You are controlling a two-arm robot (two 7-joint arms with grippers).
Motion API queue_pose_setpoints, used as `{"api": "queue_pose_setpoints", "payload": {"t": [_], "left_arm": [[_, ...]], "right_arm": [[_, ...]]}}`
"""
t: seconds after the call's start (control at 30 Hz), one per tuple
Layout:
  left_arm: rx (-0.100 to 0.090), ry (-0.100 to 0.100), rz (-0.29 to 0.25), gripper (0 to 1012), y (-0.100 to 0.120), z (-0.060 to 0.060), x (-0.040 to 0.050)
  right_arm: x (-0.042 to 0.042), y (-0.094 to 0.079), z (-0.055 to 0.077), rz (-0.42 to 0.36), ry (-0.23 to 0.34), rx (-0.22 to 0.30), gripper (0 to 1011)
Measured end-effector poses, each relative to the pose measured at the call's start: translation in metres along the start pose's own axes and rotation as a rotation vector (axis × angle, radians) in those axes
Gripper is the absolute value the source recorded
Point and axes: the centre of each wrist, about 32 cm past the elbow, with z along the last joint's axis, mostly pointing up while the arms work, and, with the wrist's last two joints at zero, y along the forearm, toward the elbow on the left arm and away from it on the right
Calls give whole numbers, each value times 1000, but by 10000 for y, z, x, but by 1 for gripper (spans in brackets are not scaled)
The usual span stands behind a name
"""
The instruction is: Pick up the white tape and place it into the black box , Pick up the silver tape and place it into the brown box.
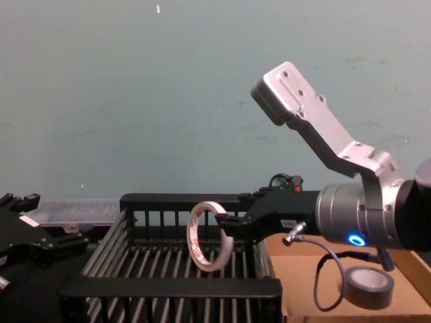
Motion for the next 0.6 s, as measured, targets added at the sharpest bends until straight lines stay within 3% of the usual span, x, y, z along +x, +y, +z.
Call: {"api": "queue_pose_setpoints", "payload": {"t": [0.2, 0.6], "left_arm": [[0, 0, 0, 1001, 0, 0, 0], [0, 0, 0, 1001, 0, 0, 0]], "right_arm": [[2, -2, 0, 0, 0, 0, 691], [2, -2, 2, 0, 1, 1, 998]]}}
